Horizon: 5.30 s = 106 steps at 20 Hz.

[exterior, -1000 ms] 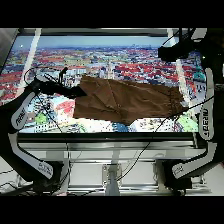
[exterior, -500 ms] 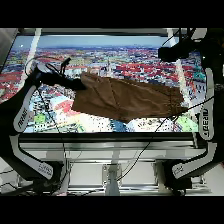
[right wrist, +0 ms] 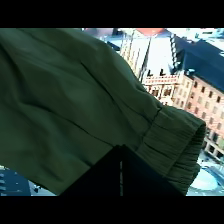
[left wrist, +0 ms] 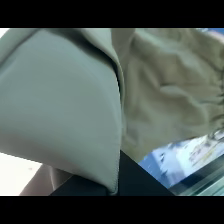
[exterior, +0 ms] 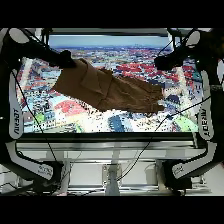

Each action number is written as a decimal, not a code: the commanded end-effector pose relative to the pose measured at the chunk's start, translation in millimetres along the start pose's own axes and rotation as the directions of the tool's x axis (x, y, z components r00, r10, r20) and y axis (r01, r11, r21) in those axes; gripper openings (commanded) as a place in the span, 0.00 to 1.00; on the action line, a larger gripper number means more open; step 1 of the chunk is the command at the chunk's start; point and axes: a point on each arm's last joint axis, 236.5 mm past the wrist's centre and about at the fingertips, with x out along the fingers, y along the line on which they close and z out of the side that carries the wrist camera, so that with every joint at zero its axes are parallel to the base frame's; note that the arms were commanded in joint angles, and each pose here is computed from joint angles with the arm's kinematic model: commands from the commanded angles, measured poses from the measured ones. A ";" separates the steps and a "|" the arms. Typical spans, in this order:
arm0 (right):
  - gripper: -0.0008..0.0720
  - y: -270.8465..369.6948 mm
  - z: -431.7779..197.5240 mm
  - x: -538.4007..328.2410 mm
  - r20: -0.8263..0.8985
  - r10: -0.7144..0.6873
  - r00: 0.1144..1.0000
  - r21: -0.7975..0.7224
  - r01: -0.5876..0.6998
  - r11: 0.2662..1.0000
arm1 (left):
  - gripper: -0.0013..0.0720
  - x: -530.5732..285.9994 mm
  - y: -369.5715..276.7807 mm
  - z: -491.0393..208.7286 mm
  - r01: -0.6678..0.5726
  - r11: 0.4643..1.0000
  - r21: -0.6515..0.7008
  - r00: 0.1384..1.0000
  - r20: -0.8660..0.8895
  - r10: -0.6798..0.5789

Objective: Fold the clothes and pants, and hang the long-sleeved shirts on hangers.

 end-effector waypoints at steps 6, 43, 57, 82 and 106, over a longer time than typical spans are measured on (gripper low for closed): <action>0.06 75.6 -22.0 57.8 -0.025 0.226 0.974 -0.035 -0.227 0.973 | 0.05 -15.7 -5.1 -19.9 -0.284 0.951 0.122 0.952 -0.077 0.295; 0.05 320.6 -29.0 201.8 0.085 0.422 0.902 0.087 -0.429 0.899 | 0.05 -39.6 -57.3 6.7 -0.427 0.860 0.279 0.904 0.156 0.398; 0.06 43.0 22.7 -57.7 0.189 0.138 0.972 -0.033 -0.134 0.990 | 0.05 99.2 -194.3 4.5 0.299 0.948 0.113 0.952 0.034 -0.304; 0.84 -43.7 -79.9 9.7 -0.099 0.056 0.993 -0.038 -0.061 0.997 | 0.71 104.5 -251.8 60.3 0.272 0.922 0.276 0.868 0.343 -0.359; 0.92 -35.2 -122.8 134.5 -0.181 0.372 0.910 0.528 -0.229 0.818 | 0.70 93.8 -222.4 48.2 0.243 0.928 0.283 0.913 0.257 -0.317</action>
